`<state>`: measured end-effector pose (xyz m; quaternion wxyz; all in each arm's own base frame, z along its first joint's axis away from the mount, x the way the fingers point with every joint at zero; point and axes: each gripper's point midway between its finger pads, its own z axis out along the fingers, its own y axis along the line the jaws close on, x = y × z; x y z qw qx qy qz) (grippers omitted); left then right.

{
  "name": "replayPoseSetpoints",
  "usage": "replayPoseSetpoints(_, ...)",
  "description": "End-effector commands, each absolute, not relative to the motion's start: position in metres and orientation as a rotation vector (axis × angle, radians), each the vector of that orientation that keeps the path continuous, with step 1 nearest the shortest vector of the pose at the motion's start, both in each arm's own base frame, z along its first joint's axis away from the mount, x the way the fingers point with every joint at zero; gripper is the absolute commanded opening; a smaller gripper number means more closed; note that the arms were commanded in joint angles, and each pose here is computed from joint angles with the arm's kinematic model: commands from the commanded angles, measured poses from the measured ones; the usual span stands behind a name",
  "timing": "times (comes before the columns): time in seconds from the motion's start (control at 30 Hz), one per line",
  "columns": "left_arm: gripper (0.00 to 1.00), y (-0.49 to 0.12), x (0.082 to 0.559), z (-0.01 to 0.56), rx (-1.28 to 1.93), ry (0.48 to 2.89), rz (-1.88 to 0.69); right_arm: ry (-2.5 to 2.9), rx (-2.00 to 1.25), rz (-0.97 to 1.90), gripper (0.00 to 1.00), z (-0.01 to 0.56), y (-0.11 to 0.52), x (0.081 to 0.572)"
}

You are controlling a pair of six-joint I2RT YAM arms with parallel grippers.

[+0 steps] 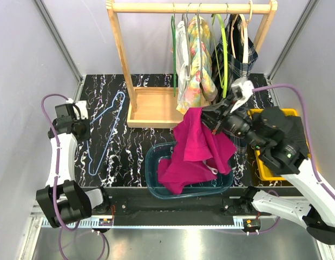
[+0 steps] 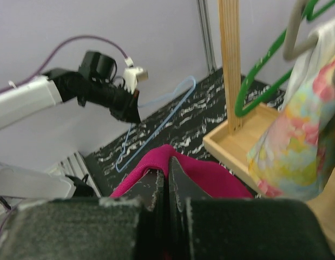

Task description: Remove the skirt from the hanger

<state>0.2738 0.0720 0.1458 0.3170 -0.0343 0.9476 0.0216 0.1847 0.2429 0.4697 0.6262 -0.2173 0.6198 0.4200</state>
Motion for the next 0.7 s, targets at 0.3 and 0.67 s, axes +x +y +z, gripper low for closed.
replayPoseSetpoints(0.3,0.87,0.077,0.312,0.131,-0.320,2.416,-0.049,1.467,-0.445,0.983,0.00,0.443,0.230,0.177)
replayPoseSetpoints(0.67,0.95,0.067,0.310,0.266,-0.114,2.039,0.017,1.753,-0.549,1.020,0.00,0.340,0.262,0.180)
